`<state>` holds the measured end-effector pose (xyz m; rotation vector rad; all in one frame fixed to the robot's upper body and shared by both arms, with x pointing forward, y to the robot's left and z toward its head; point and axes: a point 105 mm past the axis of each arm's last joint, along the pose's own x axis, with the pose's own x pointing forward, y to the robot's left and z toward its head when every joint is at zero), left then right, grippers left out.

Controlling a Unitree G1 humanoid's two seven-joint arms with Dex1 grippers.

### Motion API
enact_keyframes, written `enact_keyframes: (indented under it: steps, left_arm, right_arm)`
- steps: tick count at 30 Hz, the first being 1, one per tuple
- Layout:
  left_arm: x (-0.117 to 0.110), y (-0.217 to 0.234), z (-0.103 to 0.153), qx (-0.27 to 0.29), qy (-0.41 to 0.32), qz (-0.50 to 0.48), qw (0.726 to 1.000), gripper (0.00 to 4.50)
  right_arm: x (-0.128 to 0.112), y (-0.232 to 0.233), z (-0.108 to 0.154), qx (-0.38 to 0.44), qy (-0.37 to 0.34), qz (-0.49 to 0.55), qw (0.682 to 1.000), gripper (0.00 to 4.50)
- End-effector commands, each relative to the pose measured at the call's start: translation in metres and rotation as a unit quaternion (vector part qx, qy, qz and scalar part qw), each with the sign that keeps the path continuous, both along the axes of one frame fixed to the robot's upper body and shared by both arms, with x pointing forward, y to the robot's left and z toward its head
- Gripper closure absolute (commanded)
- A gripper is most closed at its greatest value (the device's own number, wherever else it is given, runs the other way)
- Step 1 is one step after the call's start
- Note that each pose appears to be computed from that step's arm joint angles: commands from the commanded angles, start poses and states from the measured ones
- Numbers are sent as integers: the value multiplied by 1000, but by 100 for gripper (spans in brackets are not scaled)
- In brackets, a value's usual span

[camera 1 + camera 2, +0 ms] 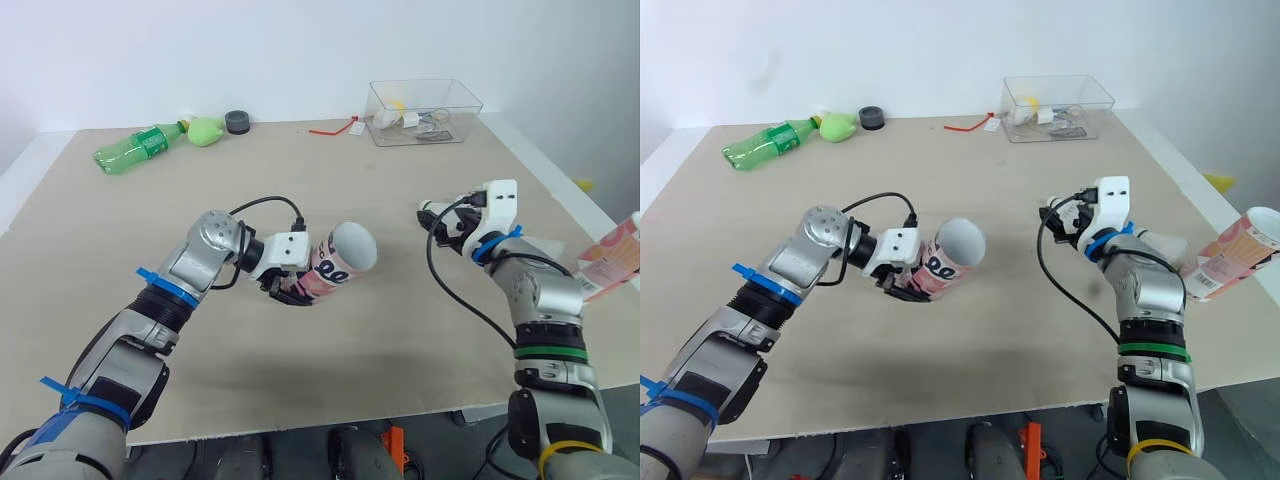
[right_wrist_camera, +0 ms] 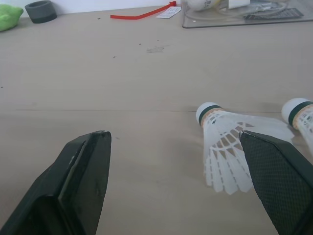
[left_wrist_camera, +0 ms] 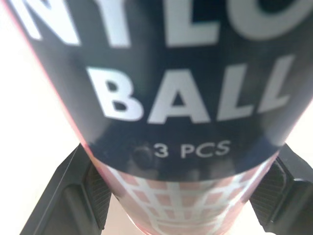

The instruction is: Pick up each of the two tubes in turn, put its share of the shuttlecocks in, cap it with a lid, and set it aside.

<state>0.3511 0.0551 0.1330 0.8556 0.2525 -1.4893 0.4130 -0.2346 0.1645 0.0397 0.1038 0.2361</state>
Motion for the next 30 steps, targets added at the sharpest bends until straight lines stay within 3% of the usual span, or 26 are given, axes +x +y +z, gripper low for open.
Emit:
enact_keyframes:
  steps: [1, 15, 23, 26, 27, 30]
  left_arm:
    - [7, -7, 13, 0, -32, 20, 999, 149]
    - [1, -13, 1, 4, 12, 46, 999, 149]
    - [2, -15, 8, -6, 12, 47, 999, 149]
    - [2, -13, 8, -5, 11, 49, 999, 149]
    - [2, -13, 8, -5, 10, 50, 999, 149]
    - [3, -12, 8, -5, 9, 52, 999, 149]
  right_arm:
    - [-2, -2, 17, 2, -31, -9, 999, 0]
    - [12, -7, 8, 32, -29, -52, 998, 0]
    - [24, -11, 0, 39, -19, -76, 996, 0]
    - [28, -13, -3, 35, -14, -82, 996, 82]
    - [29, -13, -4, 36, -14, -82, 996, 153]
    - [32, -13, -4, 30, -15, -83, 996, 273]
